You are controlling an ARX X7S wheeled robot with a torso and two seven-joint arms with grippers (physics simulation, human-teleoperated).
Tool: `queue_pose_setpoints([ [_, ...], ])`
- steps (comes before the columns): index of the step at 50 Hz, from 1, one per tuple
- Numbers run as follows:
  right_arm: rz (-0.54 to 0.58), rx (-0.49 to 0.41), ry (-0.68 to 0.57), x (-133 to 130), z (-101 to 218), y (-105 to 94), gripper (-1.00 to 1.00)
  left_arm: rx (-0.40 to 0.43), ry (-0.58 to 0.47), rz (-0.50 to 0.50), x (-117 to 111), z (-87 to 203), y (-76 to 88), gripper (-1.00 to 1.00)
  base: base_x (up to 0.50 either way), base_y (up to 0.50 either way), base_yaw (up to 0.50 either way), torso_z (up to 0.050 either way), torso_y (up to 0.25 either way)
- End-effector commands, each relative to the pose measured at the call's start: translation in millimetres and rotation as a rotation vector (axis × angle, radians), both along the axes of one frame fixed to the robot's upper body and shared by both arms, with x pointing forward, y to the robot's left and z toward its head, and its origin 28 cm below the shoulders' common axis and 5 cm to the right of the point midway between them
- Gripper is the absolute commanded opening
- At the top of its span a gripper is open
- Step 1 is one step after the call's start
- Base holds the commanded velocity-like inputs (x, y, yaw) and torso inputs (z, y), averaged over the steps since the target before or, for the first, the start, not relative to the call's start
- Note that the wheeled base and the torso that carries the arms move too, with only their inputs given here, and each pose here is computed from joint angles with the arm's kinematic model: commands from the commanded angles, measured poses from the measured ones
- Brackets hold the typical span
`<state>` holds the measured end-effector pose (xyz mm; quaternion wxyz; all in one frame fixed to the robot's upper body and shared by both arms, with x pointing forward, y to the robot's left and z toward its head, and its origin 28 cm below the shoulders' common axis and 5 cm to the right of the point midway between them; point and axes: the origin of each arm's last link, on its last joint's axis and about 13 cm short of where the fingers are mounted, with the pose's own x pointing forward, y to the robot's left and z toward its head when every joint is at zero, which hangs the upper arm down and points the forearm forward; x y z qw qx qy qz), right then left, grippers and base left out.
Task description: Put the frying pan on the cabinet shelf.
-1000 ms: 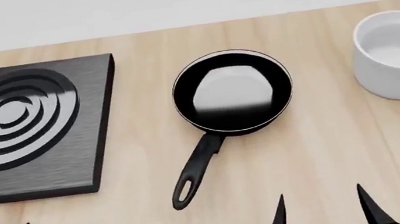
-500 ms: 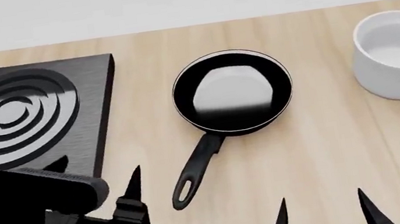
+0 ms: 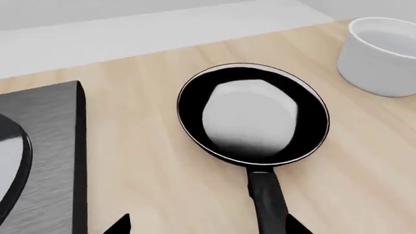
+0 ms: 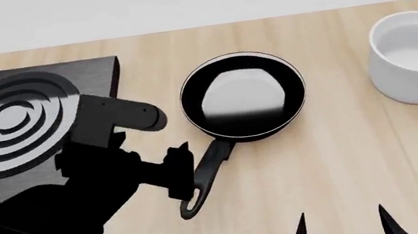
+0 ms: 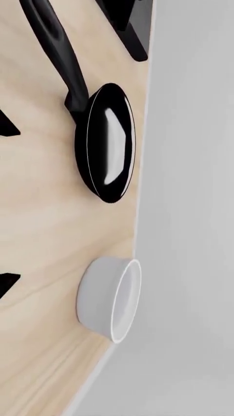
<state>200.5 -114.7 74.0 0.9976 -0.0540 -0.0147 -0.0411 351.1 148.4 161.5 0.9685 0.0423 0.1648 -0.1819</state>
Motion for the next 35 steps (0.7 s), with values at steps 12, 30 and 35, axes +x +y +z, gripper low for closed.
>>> queue_pose_setpoints([
  [12,-0.012,0.013,0.018,1,-6,-3.8,1.0,0.021,0.092,-0.106,4,3,-27.9,1.0,0.0,0.0,0.0,0.0,0.0],
  [30,-0.013,0.014,0.029,1,-10,-5.1,1.0,-0.014,0.194,-0.11,33,-9,-39.2,1.0,0.0,0.0,0.0,0.0,0.0],
  [35,-0.015,0.015,0.027,1,-9,-5.5,1.0,0.018,0.202,-0.115,34,-13,-40.3,1.0,0.0,0.0,0.0,0.0,0.0],
])
